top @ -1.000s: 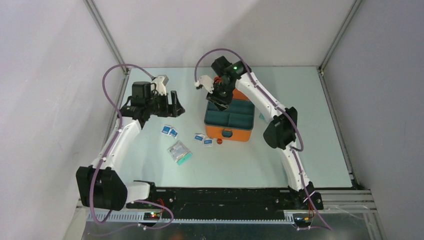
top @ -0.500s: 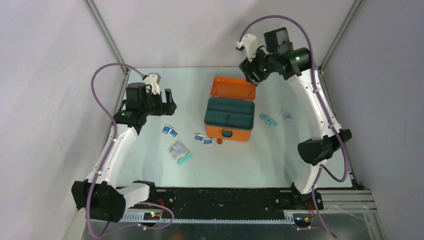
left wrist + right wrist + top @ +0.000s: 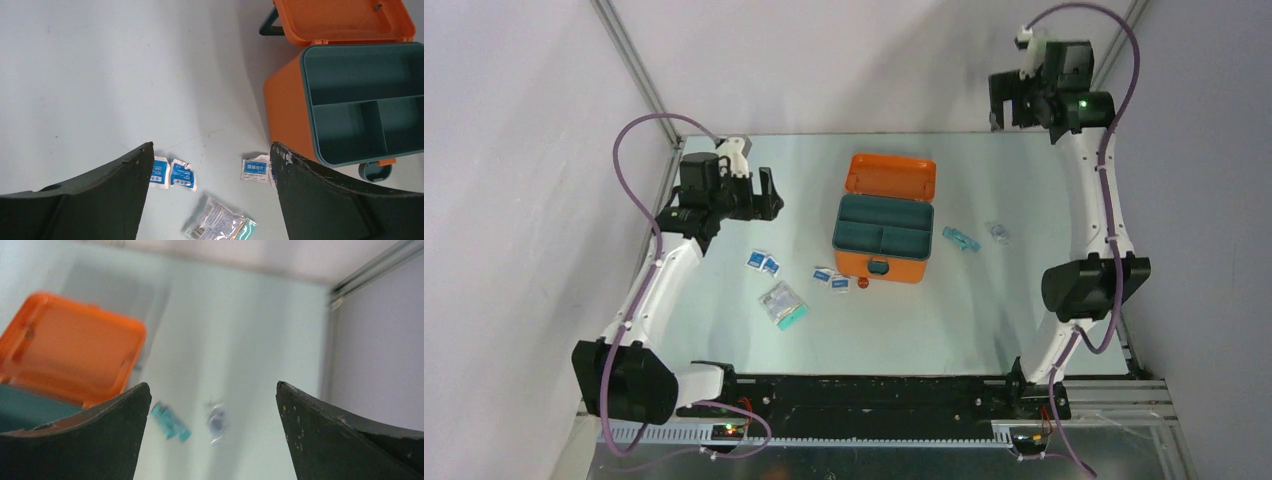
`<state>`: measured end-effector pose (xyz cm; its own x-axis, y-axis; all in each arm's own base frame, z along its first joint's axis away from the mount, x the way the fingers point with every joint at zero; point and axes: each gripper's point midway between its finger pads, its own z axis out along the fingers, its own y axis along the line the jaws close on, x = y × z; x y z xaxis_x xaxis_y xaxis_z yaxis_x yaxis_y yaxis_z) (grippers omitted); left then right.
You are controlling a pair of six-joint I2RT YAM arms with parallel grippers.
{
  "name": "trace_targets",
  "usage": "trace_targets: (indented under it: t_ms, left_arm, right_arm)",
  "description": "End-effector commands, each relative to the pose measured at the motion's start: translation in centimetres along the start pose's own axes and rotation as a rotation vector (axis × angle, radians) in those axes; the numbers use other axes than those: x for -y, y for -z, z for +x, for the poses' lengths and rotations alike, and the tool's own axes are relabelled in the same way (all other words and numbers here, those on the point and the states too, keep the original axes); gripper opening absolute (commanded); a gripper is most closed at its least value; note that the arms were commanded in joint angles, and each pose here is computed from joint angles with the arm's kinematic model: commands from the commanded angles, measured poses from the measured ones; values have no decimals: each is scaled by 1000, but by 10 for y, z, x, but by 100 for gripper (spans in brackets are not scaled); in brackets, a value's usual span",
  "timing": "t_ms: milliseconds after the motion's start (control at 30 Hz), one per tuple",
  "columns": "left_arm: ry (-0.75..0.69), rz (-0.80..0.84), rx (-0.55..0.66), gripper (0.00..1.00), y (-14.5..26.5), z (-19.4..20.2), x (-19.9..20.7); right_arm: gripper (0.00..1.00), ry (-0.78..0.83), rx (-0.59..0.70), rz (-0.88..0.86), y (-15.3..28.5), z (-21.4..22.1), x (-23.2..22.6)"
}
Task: Organize the medicine kit
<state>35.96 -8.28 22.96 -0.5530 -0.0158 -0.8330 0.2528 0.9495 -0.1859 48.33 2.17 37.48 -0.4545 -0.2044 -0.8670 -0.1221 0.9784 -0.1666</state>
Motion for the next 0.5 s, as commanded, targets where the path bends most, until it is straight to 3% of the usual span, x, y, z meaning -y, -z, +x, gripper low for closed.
trace_targets:
  t_ms: [0,33,67,167,300,467]
  left_arm:
    - [19,63,18,90,-1,-6,13]
    - [18,59,16,90,-1,-5,12]
    - [16,56,17,90,-1,-5,11]
    - [14,55,13,90,-1,-2,11]
    - [12,55,5,90,-1,3,10]
    - [22,42,-14,91,-4,10,7]
  right_arm:
    - [99,-344,-195,-295,-27,80,-12]
    - [99,-447,-205,-467,-31,95,-31]
    - [99,-599,-225,-486,-33,107,-19]
    - [99,-755,-310,-545,-52,158,-26]
    - [99,-585,-373,-475,-66,203,-42]
    - [99,-340,-307,-381,-76,225,-46]
